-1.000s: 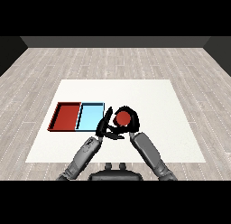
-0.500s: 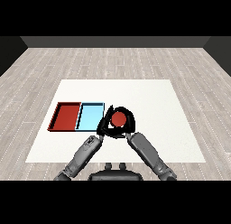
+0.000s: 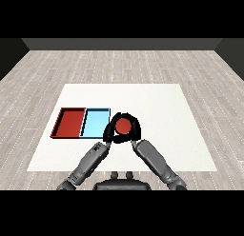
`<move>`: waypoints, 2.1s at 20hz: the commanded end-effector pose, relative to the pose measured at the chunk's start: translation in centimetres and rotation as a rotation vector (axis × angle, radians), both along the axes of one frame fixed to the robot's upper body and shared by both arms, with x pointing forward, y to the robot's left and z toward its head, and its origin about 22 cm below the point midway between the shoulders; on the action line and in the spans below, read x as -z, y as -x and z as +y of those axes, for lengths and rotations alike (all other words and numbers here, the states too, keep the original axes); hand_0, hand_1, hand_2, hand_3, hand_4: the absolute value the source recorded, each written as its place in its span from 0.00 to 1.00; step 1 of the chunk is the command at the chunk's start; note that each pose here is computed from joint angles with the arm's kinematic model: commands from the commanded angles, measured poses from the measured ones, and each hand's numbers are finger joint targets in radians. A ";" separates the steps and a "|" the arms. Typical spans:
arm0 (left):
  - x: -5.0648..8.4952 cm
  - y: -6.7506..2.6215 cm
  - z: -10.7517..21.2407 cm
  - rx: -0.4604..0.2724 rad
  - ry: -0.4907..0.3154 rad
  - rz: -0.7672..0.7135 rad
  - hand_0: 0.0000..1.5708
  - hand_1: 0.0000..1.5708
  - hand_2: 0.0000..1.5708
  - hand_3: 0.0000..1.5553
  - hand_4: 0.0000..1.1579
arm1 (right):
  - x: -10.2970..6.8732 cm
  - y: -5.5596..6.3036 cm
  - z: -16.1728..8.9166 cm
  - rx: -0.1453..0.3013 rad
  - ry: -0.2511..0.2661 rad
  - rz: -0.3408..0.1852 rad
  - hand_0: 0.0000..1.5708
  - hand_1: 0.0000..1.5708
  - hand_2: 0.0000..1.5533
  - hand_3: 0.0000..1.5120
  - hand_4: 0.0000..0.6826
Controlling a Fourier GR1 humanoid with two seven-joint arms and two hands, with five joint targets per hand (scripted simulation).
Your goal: Pick the red can and put it in the red box
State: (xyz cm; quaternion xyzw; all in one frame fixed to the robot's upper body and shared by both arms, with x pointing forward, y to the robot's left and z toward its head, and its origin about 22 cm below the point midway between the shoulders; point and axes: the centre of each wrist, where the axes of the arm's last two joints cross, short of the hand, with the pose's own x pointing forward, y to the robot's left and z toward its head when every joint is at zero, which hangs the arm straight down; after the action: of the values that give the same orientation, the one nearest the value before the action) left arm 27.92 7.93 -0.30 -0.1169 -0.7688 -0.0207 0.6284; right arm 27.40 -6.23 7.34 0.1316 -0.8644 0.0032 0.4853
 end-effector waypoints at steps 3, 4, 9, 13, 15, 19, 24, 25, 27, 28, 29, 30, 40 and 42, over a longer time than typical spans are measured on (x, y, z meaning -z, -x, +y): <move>0.7 0.34 -1.6 -0.080 -0.027 0.038 1.00 1.00 0.99 0.95 0.97 | -1.0 1.3 1.4 -0.013 -0.020 0.008 0.95 0.95 0.93 0.92 0.96; -0.9 0.18 -1.3 -0.092 -0.019 0.038 1.00 1.00 0.99 0.95 0.97 | -1.6 0.1 1.3 -0.025 -0.008 0.003 0.95 0.95 0.93 0.92 0.96; -0.4 0.09 -1.7 -0.094 -0.019 0.024 1.00 1.00 0.99 0.95 0.97 | -0.8 -0.8 0.5 -0.017 -0.032 0.011 0.94 0.94 0.93 0.92 0.94; 0.8 -0.60 1.3 -0.136 -0.001 -0.024 1.00 1.00 0.99 0.95 0.98 | -0.3 1.1 -0.7 -0.024 -0.006 0.019 0.95 0.95 0.93 0.92 0.95; 0.5 0.06 0.3 -0.170 0.010 -0.081 1.00 1.00 1.00 0.96 0.98 | -0.6 0.1 0.0 -0.041 -0.033 0.030 0.95 0.95 0.92 0.91 0.87; -0.6 -0.25 -0.6 -0.151 0.042 -0.116 1.00 1.00 1.00 0.97 0.99 | -0.2 0.1 0.5 -0.007 0.048 0.084 0.00 0.00 0.00 0.00 0.00; -0.7 0.82 -0.9 -0.159 0.036 -0.104 1.00 1.00 1.00 0.97 0.99 | 0.2 1.1 1.4 -0.011 0.097 0.102 0.00 0.00 0.00 0.00 0.00; -0.3 -0.99 -0.9 -0.169 0.012 -0.125 1.00 1.00 1.00 0.97 0.99 | 0.6 -0.3 0.0 -0.021 0.072 0.113 0.00 0.00 0.00 0.00 0.00; -0.2 -1.77 0.0 -0.189 0.029 -0.098 1.00 1.00 1.00 0.97 0.98 | -2.2 1.1 0.5 -0.006 0.063 0.093 0.00 0.00 0.00 0.00 0.00; -0.4 -0.36 -0.6 -0.192 -0.003 -0.117 1.00 1.00 1.00 0.97 0.98 | 0.7 -0.8 0.3 0.000 0.056 0.124 0.00 0.00 0.00 0.00 0.00; -1.8 0.29 -1.2 -0.199 0.009 -0.124 1.00 1.00 1.00 0.96 0.98 | -0.9 0.6 -0.4 0.002 0.052 0.120 0.00 0.00 0.00 0.00 0.00; -0.1 -1.13 -1.3 -0.204 0.018 -0.111 1.00 1.00 1.00 0.96 0.98 | 0.5 -0.3 0.0 0.011 0.075 0.111 0.00 0.00 0.00 0.00 0.00; -1.7 -0.34 0.2 -0.232 -0.018 -0.124 1.00 1.00 1.00 0.94 0.98 | -0.1 -0.6 -2.3 0.008 0.009 0.129 0.00 0.00 0.00 0.00 0.00; -1.3 -0.71 -0.2 -0.250 -0.024 -0.132 1.00 1.00 1.00 0.94 0.98 | -1.3 -0.5 -3.9 -0.014 -0.028 0.118 0.00 0.00 0.00 0.00 0.00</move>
State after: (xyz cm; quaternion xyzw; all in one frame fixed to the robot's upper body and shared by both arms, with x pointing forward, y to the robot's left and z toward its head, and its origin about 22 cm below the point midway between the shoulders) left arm 28.31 8.25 0.35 -0.0229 -0.8115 0.0367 0.5827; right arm 27.62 -8.50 7.99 0.1237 -0.8328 0.0022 0.5396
